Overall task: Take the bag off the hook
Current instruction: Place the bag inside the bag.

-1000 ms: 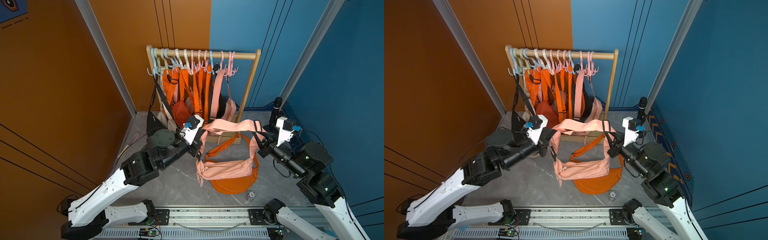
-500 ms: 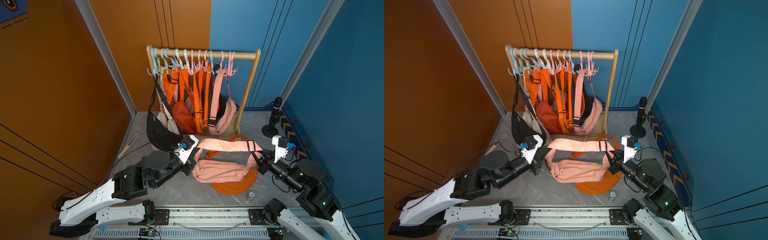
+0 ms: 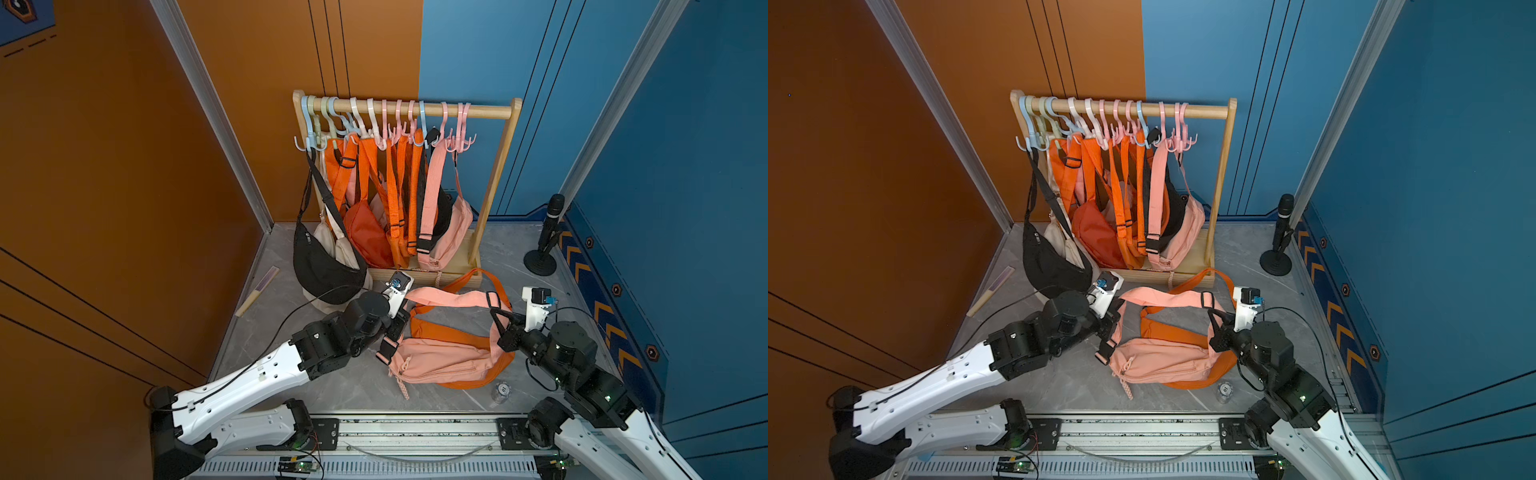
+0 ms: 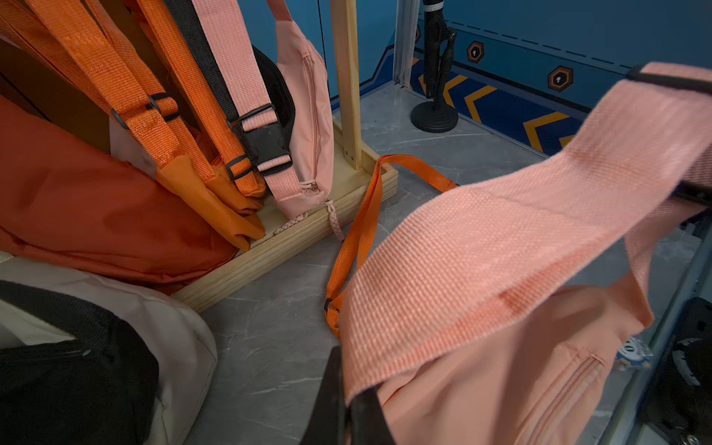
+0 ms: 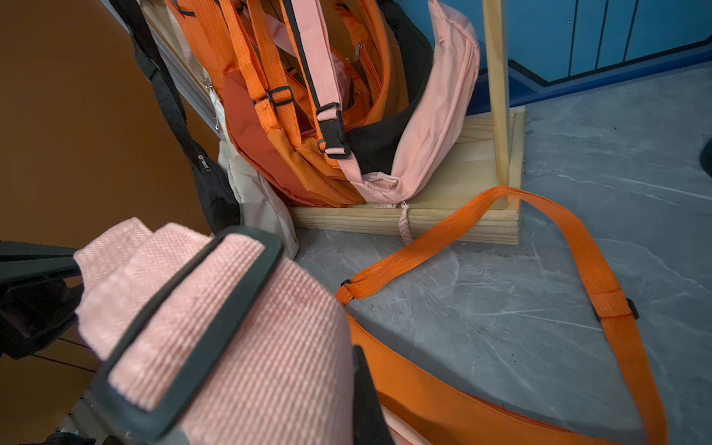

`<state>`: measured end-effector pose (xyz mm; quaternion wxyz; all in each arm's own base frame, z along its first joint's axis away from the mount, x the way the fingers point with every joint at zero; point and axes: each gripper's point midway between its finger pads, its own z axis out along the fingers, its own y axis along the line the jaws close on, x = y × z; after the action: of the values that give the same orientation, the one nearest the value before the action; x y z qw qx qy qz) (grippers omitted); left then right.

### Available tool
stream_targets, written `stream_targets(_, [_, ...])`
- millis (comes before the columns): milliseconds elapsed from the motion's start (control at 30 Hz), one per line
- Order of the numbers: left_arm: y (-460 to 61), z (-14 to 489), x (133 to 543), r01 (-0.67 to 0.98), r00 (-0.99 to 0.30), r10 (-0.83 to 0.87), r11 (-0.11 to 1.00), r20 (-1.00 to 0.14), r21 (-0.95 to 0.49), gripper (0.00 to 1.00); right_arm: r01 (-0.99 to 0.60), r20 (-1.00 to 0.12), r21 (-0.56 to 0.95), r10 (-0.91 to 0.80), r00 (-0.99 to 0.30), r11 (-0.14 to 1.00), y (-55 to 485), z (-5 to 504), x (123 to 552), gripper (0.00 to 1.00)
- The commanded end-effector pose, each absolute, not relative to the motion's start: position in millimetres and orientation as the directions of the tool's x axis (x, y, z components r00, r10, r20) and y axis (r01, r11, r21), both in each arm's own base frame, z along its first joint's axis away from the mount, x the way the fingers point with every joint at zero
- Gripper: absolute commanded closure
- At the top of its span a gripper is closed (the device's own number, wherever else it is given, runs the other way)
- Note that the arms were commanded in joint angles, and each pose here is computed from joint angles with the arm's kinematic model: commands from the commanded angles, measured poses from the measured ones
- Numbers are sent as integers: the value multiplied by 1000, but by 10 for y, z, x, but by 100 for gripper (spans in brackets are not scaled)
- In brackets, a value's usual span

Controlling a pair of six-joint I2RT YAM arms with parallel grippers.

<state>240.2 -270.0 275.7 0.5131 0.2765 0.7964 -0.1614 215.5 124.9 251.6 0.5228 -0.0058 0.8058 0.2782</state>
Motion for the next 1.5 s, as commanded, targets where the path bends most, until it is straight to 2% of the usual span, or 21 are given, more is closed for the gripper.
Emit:
stream_targets(0, [-2879, 2808, 2491, 625, -318, 200, 780, -927, -46, 100, -217, -837, 455, 332, -436, 864, 1139, 2420, 2259, 99])
stream_targets(533, [-3334, 2197, 3134, 600, -427, 215, 794, -878, -97, 100, -72, -807, 441, 360, -467, 895, 1064, 1880, 2807, 100])
stream_targets(1033, [-3514, 1313, 3645, 561, -550, 275, 821, -789, -104, 100, 66, -730, 428, 388, -563, 901, 984, 1188, 3487, 100])
stream_targets(1467, [-3551, 856, 4088, 531, -599, 284, 841, -749, -106, 100, 154, -649, 433, 426, -631, 888, 907, 692, 3930, 89])
